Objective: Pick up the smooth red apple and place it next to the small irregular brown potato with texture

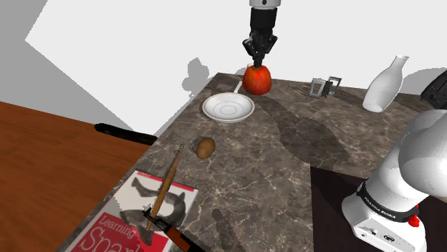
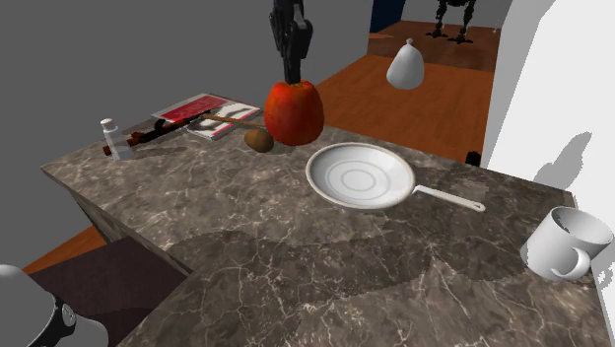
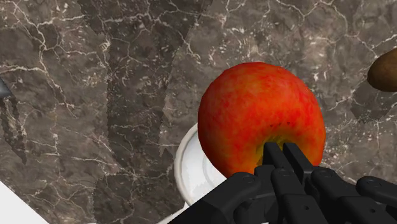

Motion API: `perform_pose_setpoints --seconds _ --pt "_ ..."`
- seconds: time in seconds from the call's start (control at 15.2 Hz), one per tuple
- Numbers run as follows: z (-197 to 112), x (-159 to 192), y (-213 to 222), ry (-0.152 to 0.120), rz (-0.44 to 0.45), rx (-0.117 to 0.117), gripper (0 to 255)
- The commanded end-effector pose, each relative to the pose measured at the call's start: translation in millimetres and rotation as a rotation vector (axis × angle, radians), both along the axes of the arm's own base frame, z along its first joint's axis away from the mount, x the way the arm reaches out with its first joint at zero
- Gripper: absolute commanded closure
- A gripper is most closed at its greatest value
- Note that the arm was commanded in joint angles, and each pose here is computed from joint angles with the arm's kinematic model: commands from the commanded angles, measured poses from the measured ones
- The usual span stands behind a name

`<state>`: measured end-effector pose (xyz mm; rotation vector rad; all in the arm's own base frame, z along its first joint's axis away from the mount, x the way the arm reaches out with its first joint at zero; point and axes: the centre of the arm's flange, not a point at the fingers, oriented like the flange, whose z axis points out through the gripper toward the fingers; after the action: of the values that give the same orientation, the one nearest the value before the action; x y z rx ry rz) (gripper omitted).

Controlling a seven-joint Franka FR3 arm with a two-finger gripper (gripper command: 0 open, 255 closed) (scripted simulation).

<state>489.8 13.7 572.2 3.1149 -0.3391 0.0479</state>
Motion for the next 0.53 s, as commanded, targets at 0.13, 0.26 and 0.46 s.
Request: perform_pose_setpoints --seconds 0.13,0.26,0.46 --pt "1.9 -5.1 52.1 0.0 -0.001 0.0 255" --pt "2.1 -7.4 78.4 0.0 -0.001 0.0 255" --pt "-8.4 -8.3 89.4 0.0 -0.001 0.0 255"
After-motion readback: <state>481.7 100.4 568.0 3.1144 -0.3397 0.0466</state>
